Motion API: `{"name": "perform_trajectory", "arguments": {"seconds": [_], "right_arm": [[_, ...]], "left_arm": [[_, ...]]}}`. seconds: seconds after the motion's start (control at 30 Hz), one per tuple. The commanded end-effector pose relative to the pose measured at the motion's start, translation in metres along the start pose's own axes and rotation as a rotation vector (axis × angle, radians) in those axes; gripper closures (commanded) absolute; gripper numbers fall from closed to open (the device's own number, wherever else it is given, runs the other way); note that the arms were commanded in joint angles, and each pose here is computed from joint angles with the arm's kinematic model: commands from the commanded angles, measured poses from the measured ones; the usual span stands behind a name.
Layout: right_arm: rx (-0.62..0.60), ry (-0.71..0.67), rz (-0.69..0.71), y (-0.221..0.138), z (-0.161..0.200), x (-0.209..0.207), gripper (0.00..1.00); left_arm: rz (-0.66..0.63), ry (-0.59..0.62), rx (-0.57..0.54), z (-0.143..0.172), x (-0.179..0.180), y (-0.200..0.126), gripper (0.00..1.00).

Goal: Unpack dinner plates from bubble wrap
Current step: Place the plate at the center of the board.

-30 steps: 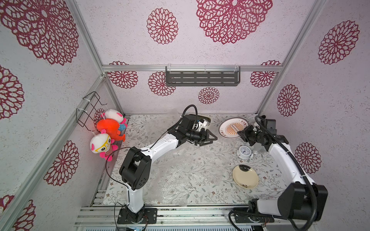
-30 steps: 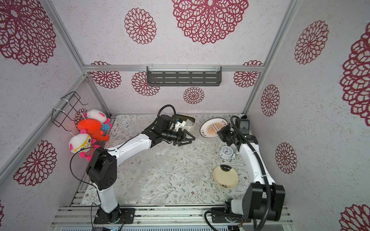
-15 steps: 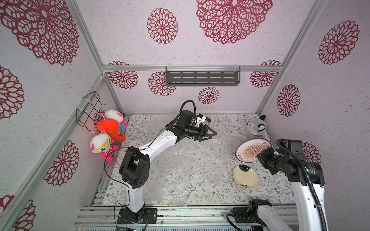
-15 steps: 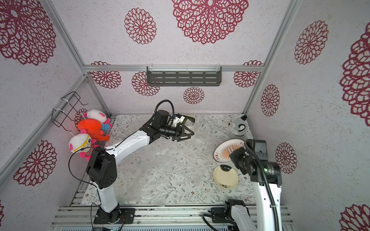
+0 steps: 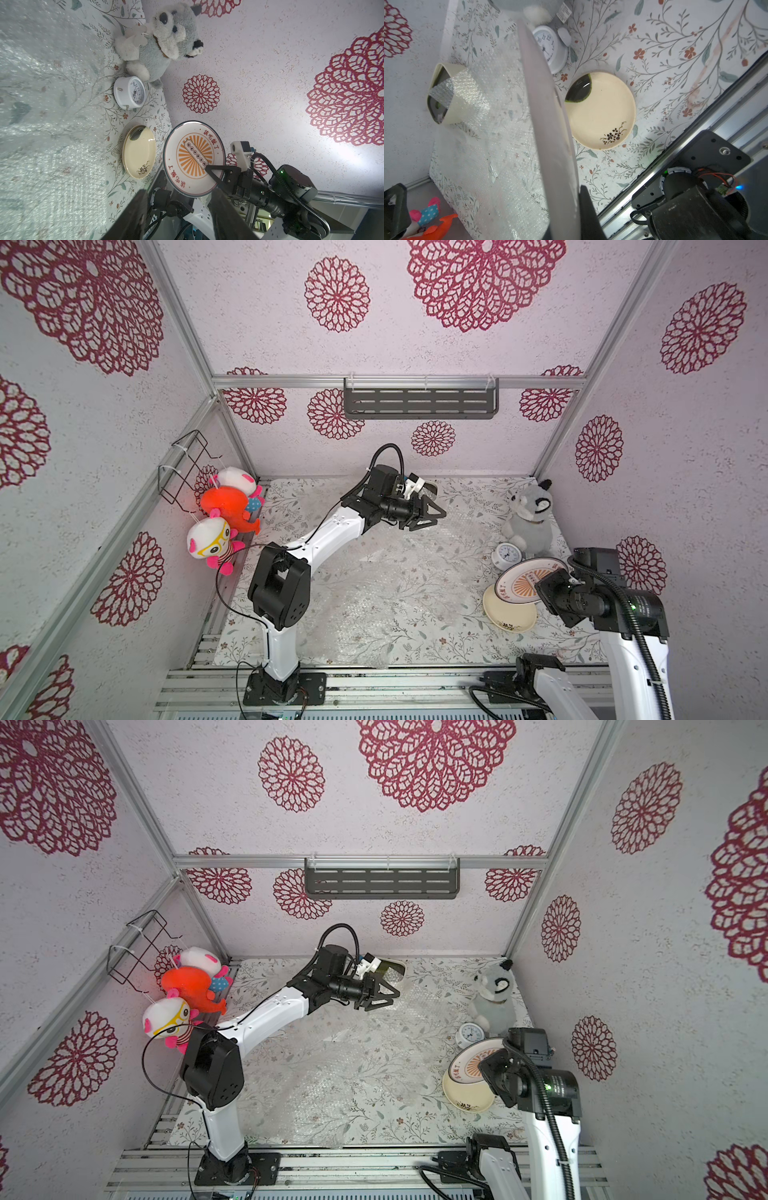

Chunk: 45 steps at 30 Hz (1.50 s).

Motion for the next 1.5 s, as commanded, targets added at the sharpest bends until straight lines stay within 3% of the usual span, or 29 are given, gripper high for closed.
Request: {"name": "perform_trajectory", "arguments": {"seconds": [0.0,0.27,0.53,0.8,1.17,1.47], "right_arm": [[0.062,0.026,-0.059,0.0,0.008,0.011,1.0],[0.351,-0.027,-0.019,0.034,0.051,-0.009,1.0],[0.497,-0.123,-0.061,0.058,0.08,-0.011,1.0],[0.565,-0.274,-0.02,0.087,0.115,-0.021,1.0],[0.566,-0.262,0.043,0.131,0.122,-0.049,1.0],[0.583,-0.271,0.105,0.143,0.125,-0.074,1.0]], "left_arm": [[-0.016,-0.004,-0.002,0.004,0.007,-0.008,0.47],[-0.035,-0.025,-0.012,0.009,0.016,-0.011,0.47],[-0.065,-0.048,-0.012,0.014,0.027,-0.01,0.47],[-0.102,-0.072,-0.02,0.02,0.035,-0.019,0.47],[-0.126,-0.091,-0.03,0.03,0.044,-0.034,0.48],[-0.143,-0.096,-0.029,0.034,0.049,-0.039,0.48]]}}
Point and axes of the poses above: each gripper's point midway between its finger pads, its own y axis out along the fingers, its own x axis along the line the jaws close on, z = x × y, the point moved 3 cm from there along -y, back along the fingers, and after that the axes turned 14 degrees about y, right-handed, at the moved point
